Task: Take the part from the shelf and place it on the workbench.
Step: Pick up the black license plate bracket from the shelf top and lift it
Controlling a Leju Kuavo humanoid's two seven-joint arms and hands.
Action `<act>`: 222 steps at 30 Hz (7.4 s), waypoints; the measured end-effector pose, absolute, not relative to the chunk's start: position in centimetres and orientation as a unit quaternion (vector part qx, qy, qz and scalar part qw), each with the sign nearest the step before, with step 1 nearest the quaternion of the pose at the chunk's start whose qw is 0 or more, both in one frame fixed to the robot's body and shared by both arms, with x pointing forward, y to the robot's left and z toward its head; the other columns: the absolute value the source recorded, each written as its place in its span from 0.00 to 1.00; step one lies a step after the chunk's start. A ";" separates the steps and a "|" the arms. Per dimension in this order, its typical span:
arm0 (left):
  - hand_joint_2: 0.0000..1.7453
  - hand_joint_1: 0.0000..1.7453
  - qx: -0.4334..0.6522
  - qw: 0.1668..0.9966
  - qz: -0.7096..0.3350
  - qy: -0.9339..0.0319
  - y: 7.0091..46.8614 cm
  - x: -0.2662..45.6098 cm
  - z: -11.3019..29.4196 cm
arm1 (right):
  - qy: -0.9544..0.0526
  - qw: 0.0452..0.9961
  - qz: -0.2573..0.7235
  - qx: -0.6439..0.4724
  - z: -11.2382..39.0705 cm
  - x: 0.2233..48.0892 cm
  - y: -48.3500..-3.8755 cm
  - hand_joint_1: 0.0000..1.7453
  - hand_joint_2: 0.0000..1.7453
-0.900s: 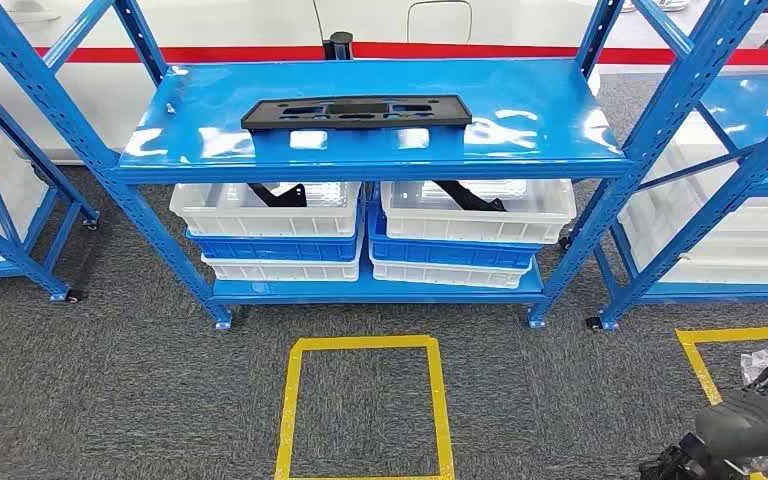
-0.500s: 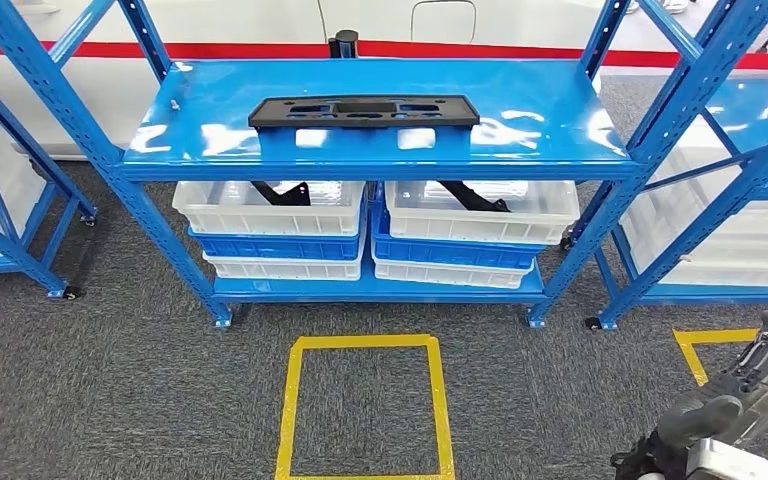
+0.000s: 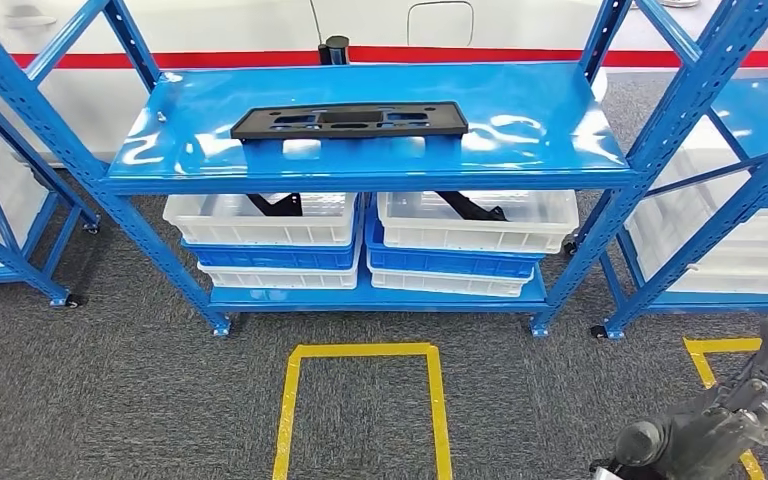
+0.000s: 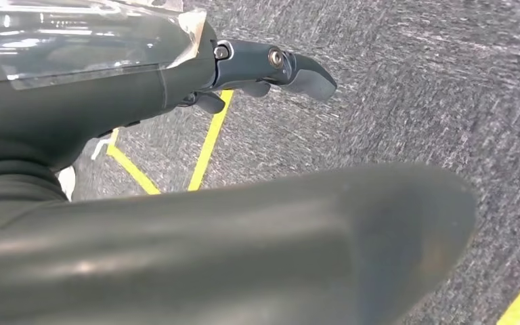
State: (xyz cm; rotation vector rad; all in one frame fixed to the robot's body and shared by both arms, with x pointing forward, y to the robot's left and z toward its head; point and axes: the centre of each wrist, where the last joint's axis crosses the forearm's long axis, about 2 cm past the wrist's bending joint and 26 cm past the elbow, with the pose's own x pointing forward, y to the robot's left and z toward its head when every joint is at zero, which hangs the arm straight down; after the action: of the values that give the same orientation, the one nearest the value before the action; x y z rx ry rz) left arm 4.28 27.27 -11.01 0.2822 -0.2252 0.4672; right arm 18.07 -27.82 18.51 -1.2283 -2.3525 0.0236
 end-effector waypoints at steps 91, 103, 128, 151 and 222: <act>0.00 0.00 0.134 0.963 0.211 -0.104 26.3 4.1 -11.0 | -0.756 0.251 0.359 -0.486 13.3 26.8 -23.8 0.00 1.00; 0.00 0.00 0.137 0.961 0.217 -0.099 26.0 4.1 -11.0 | -0.704 0.295 0.402 -0.506 11.5 30.8 -25.9 0.00 1.00; 0.00 0.00 0.144 0.962 0.209 -0.104 25.9 4.1 -11.0 | -0.656 0.315 0.421 -0.541 11.4 36.3 -27.2 0.59 1.00; 0.00 0.00 0.154 0.959 0.210 -0.111 25.9 4.1 -10.9 | -0.676 0.316 0.413 -0.522 11.7 36.8 -26.1 1.00 1.00; 1.00 0.00 0.179 0.947 0.258 -0.071 23.8 4.0 -10.7 | -0.957 0.283 -0.015 -0.067 20.5 25.5 -27.8 1.00 1.00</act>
State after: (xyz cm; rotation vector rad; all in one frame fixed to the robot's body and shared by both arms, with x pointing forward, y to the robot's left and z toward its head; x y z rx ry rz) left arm 4.01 23.78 -10.70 0.3646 -0.1452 0.5263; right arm 25.49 -27.77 20.49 -0.1789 -2.5611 -0.0403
